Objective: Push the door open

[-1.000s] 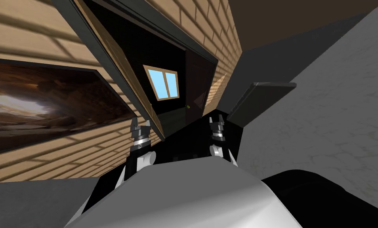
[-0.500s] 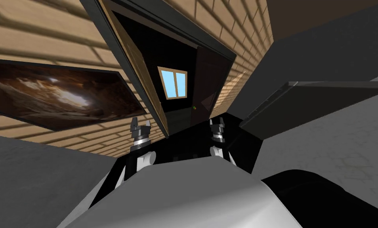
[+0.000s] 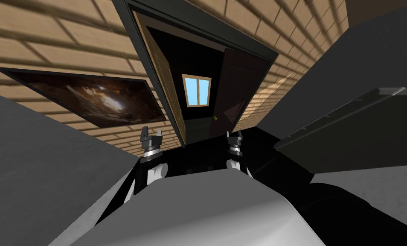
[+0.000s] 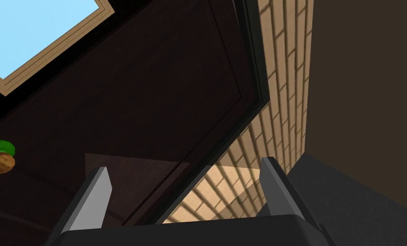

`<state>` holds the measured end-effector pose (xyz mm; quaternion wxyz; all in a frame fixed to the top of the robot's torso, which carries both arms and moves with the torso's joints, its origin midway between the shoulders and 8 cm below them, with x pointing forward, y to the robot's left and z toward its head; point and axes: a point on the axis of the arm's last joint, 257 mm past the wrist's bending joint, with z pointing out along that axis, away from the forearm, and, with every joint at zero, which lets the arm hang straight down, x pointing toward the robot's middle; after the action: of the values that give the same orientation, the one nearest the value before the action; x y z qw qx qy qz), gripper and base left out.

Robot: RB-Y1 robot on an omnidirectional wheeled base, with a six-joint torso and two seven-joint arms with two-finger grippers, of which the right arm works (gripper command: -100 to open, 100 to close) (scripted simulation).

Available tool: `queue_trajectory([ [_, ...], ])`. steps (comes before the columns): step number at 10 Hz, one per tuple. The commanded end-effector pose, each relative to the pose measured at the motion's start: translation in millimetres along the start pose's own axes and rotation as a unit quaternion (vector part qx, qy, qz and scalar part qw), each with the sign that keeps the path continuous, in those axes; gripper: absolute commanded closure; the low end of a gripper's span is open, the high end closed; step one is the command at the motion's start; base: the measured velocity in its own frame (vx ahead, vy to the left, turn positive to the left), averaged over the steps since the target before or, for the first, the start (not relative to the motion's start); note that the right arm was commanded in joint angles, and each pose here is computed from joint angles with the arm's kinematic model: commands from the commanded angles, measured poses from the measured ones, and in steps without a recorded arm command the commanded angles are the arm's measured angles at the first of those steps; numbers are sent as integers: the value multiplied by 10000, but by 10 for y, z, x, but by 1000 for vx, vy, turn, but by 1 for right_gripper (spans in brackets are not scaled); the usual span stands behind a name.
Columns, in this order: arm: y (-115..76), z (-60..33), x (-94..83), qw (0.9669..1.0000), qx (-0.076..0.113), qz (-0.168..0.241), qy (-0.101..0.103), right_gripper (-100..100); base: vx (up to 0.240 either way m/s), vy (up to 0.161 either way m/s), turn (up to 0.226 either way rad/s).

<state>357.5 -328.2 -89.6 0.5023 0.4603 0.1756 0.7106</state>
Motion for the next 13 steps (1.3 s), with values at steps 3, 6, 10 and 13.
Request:
queue_trajectory([
  [3, -43, -129, -243, 9990, 11, 351, -266, -100, 44, -86, 205],
  [6, -95, -293, -559, 9951, -13, 764, -627, -100, 50, -107, 347],
  [10, -133, -537, -965, 9860, -112, 1243, -1108, -100, 39, -122, 283],
  [13, -139, -727, -1241, 9773, -222, 1537, -1444, -100, 23, -109, 332],
])
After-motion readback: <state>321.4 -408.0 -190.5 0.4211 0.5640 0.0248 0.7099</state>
